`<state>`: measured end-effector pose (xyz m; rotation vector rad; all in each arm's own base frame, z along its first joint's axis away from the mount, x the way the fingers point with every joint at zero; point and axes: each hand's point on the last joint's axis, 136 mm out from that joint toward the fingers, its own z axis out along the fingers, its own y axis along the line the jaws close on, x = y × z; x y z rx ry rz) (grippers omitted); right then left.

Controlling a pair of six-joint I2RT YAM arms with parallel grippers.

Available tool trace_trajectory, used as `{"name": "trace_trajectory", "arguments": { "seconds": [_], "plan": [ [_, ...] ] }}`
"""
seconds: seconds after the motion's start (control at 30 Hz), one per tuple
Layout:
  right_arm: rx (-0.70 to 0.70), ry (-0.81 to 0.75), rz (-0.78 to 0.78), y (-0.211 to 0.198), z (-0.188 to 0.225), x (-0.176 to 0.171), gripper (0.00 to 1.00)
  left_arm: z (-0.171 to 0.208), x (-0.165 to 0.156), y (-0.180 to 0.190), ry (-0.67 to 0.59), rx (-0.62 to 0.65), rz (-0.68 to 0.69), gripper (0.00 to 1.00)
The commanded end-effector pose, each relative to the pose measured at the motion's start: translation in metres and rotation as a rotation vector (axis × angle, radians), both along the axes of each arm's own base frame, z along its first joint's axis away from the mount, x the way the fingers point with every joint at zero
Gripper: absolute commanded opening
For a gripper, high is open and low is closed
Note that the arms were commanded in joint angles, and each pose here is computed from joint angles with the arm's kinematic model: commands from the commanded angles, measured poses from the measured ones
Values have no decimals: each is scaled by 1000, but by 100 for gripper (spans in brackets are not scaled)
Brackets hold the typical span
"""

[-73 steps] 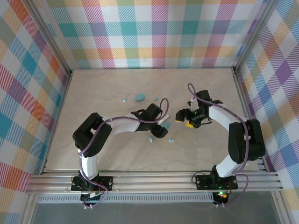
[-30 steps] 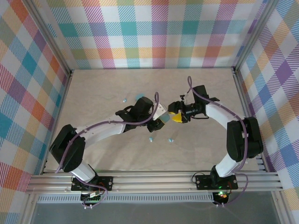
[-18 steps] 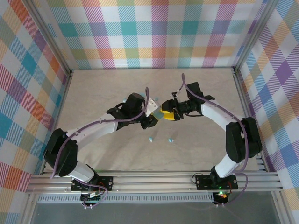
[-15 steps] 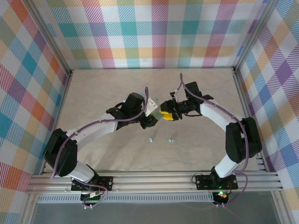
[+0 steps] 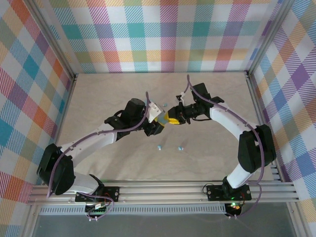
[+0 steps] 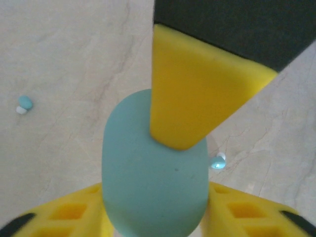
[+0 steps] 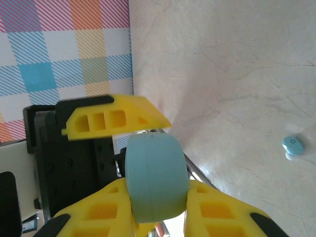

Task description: Insert wireless bluetooth earbuds into charging case

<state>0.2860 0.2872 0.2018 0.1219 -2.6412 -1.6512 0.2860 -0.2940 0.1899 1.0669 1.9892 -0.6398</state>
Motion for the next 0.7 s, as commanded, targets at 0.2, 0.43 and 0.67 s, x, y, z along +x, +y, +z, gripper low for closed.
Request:
{"name": "trace_trajectory", "arguments": {
  "seconds": [0.2,0.43,0.67],
  "plan": [
    [90,-9,-167,-1,77,9,11,107,29,36,-259,-405,168,67],
    [138,62,-235,0,86,13,8,125,10,38,-383,-533,44,67],
    [176,77,-262,0,96,12,8,128,-5,15,-275,-598,-147,65]
  ]
}}
